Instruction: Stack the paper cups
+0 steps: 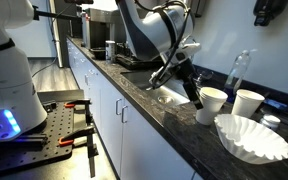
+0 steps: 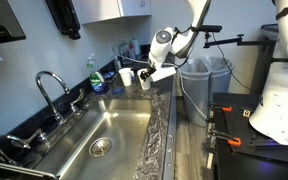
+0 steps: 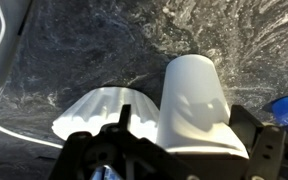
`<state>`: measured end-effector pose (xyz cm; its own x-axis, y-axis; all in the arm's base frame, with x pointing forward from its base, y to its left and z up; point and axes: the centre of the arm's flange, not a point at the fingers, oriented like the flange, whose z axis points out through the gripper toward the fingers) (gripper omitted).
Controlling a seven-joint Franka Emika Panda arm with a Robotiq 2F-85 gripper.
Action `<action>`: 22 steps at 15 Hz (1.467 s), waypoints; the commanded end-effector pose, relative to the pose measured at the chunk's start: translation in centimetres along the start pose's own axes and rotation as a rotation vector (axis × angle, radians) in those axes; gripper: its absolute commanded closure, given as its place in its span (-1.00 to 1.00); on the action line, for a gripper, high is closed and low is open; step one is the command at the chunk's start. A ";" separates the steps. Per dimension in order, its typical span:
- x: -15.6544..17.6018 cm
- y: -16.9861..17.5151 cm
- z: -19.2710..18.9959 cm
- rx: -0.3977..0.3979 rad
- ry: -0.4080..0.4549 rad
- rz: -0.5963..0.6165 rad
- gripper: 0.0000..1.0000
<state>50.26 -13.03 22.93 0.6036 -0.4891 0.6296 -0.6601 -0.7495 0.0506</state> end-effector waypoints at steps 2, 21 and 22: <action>-0.1 -1.1 2.1 0.009 0.063 0.007 -1.00; 0.1 -2.3 4.5 0.028 0.149 0.022 -0.13; 0.2 -2.4 4.5 0.029 0.155 0.026 -0.01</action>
<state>53.67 -13.40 19.79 0.5377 -0.4425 0.7177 -0.6553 -0.7549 0.0255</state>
